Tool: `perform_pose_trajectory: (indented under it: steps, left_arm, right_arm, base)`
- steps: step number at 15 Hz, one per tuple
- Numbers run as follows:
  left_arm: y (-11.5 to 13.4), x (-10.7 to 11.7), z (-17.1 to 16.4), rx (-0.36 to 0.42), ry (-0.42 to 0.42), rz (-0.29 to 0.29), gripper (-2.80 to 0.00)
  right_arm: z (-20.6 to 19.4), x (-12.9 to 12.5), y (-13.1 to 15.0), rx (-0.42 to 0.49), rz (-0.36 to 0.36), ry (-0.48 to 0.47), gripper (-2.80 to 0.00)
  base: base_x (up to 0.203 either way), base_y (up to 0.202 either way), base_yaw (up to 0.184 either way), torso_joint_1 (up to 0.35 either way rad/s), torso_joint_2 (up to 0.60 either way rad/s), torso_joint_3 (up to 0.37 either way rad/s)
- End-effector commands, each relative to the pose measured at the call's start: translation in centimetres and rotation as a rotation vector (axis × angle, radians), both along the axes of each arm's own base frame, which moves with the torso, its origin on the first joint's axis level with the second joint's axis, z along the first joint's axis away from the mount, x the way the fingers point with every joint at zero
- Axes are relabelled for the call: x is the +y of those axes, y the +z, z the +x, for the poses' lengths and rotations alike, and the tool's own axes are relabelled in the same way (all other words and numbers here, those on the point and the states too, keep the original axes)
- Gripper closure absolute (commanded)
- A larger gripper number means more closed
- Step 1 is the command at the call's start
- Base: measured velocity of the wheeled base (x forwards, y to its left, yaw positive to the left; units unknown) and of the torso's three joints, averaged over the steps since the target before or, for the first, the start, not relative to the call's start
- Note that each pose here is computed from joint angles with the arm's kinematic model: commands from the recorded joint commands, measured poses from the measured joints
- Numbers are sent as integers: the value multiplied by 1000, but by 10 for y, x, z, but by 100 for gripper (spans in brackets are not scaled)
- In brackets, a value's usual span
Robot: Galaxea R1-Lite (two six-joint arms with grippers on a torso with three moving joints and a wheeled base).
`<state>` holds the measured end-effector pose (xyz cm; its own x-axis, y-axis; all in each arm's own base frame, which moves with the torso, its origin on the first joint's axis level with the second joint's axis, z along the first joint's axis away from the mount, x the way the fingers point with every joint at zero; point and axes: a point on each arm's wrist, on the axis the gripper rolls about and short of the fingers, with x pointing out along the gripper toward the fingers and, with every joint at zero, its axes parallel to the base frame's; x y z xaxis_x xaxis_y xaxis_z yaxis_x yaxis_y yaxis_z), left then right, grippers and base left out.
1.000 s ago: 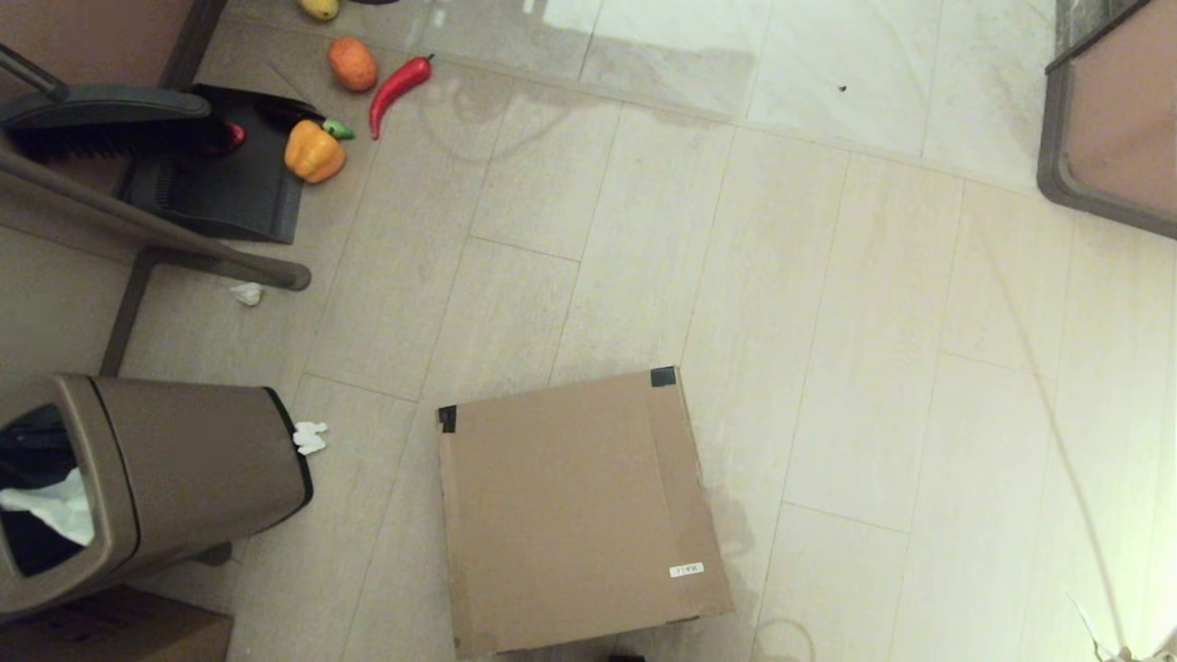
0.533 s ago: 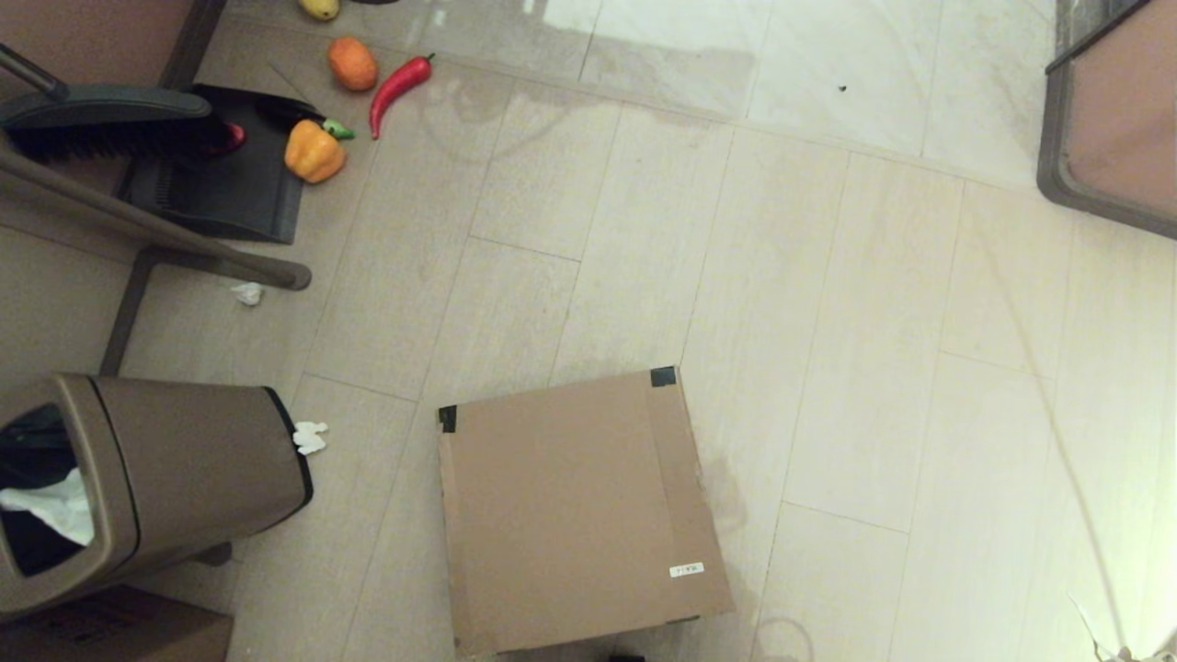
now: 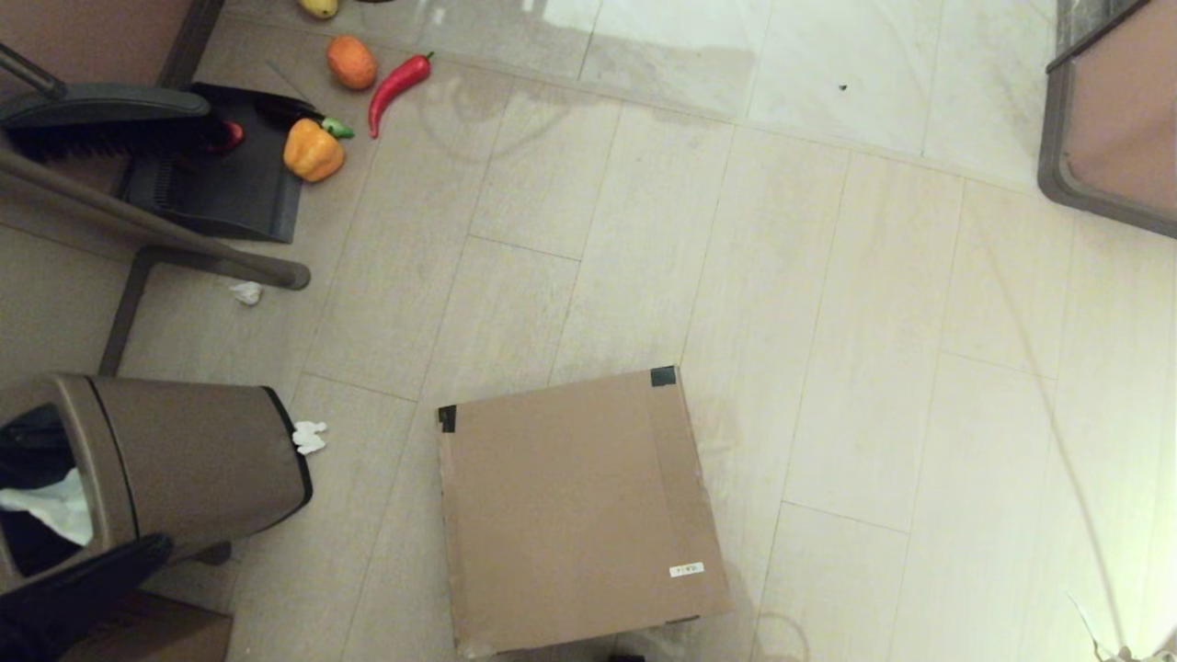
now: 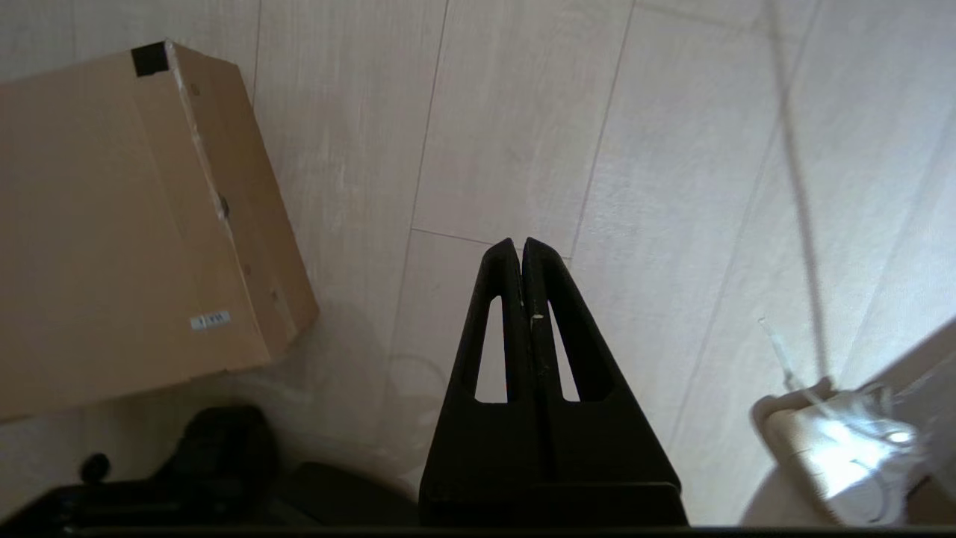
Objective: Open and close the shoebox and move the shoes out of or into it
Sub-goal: Open the shoe box
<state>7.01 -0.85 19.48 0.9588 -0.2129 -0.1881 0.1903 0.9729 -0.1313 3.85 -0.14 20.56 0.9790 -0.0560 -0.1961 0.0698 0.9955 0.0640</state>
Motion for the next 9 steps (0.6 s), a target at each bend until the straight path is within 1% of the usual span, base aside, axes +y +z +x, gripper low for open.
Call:
perform_pose_trajectory:
  steps: [1, 3, 5, 6, 8, 9]
  left_arm:
    - [-7, -5, 50, 119, -31, -2, 0]
    - [-14, -9, 81, 142, -69, -18, 0]
    - [-25, -11, 104, 177, -79, -27, 0]
    - [-30, -11, 114, 183, -78, -36, 0]
    - [-42, -13, 134, 206, -69, -72, 0]
    - [-48, -13, 142, 217, -65, -85, 0]
  right_arm:
    - [53, 0, -2, 175, 26, -5, 0]
    - [93, -1, -5, 232, 65, -12, 0]
    - [125, 0, -15, 277, 83, -6, 0]
    - [138, 4, -20, 287, 93, 22, 0]
    - [158, 22, -25, 263, 114, 149, 0]
    - [165, 33, -31, 265, 147, 200, 0]
  base:
    - [0, 0, 0, 0, 0, 0]
    - [0, 0, 0, 0, 0, 0]
    - [0, 0, 0, 0, 0, 0]
    - [0, 0, 0, 0, 0, 0]
    - [0, 0, 0, 0, 0, 0]
    - [0, 0, 0, 0, 0, 0]
